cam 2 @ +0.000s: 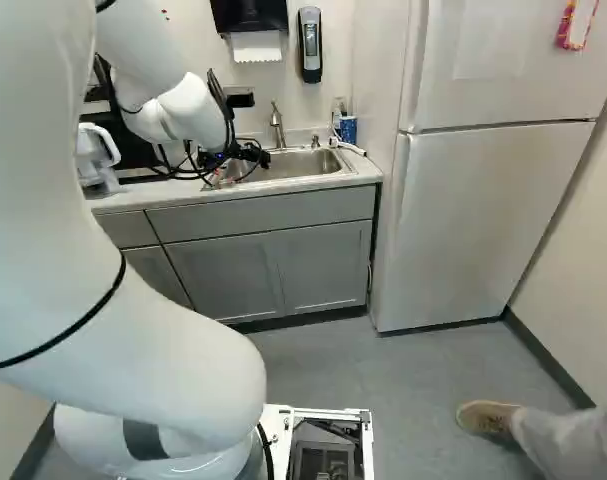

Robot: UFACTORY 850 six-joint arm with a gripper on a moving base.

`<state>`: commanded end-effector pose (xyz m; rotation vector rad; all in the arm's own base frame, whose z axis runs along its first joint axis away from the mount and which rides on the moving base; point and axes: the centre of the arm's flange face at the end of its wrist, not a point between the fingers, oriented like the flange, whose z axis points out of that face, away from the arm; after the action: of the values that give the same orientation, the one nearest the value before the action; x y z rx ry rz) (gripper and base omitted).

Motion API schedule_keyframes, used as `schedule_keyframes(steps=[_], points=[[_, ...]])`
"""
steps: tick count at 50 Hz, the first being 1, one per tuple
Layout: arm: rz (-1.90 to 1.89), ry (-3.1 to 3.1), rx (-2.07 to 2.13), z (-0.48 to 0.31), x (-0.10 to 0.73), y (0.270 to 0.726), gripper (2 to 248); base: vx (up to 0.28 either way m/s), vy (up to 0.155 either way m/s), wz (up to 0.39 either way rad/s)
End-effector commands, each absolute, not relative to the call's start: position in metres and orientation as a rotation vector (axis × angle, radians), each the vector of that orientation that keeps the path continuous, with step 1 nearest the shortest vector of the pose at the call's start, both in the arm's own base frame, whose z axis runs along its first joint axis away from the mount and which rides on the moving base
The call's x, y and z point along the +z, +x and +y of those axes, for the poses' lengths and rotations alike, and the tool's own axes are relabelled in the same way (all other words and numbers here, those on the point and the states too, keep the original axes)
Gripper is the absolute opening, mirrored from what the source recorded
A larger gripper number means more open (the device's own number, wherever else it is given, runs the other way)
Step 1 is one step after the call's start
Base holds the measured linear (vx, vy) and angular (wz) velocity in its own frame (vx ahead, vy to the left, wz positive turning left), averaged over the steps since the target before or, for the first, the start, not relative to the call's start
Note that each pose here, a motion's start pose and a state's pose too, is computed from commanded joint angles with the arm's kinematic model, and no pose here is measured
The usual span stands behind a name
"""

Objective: Rinse the cup and place it in the tray

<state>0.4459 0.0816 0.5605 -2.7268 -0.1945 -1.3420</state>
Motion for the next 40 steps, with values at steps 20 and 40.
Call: schedule_keyframes(steps=[20, 40], points=[[-0.157, -2.68, -1.443, 0.06, 0.51, 0.419, 247, 0.0, 0.0, 0.0], [-0.109, -2.635, -1.56, 0.038, 0.458, 0.379, 247, 0.0, 0.0, 0.0]])
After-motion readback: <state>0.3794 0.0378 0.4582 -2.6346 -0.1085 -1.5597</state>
